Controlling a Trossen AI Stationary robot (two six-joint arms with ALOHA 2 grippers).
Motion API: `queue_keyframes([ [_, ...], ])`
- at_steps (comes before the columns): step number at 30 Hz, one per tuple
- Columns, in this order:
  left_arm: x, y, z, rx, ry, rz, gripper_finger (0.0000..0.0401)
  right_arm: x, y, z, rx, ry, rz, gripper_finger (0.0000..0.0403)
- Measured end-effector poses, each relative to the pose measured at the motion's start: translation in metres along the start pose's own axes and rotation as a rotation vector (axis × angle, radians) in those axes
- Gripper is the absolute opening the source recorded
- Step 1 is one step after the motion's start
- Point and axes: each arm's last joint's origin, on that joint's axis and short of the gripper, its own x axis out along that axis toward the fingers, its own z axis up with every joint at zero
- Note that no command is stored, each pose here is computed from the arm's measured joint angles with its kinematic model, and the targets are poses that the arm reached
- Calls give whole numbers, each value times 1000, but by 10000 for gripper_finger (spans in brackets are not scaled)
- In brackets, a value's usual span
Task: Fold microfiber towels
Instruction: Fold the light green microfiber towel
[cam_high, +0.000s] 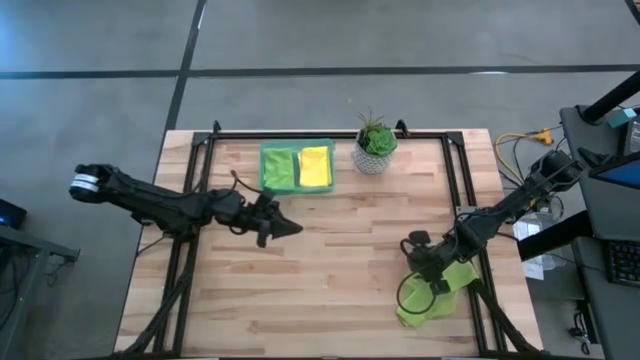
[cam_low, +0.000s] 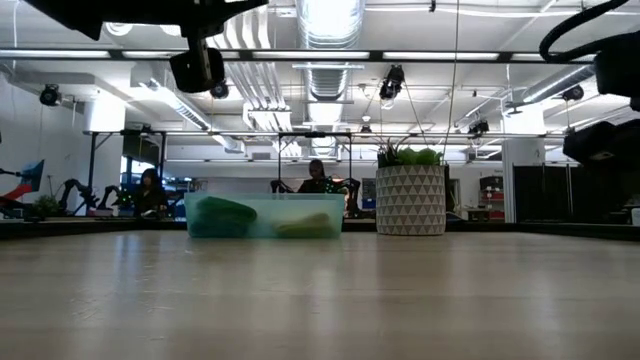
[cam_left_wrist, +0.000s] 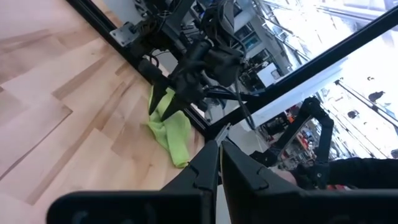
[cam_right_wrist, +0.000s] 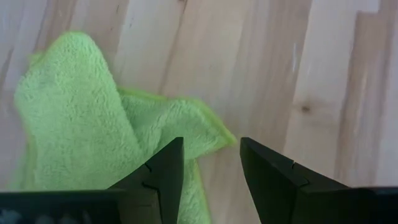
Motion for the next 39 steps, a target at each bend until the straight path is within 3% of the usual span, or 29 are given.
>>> queue_keyframes([
  [10,10,4,-3,-3,15,18,3,22,2,5,-116,11,-37,153],
  [15,12,2,-1,-3,-8,-15,3,43,1,5,-95,96,-58,150],
  [19,11,-1,1,-25,-20,-32,3,45,2,9,-90,149,-46,99],
  [21,10,-2,1,-25,-23,-37,3,39,3,12,-91,150,-29,43],
  [24,9,-3,2,-24,-28,-42,3,26,1,18,-46,144,20,15],
  [27,8,-4,4,-6,-43,-54,3,4,-1,38,21,30,6,10],
  [31,9,-7,7,90,-84,-93,3,-28,-5,64,60,-83,-105,9],
  [39,13,-12,20,352,-200,-134,3,-82,-26,139,197,-324,-235,9],
])
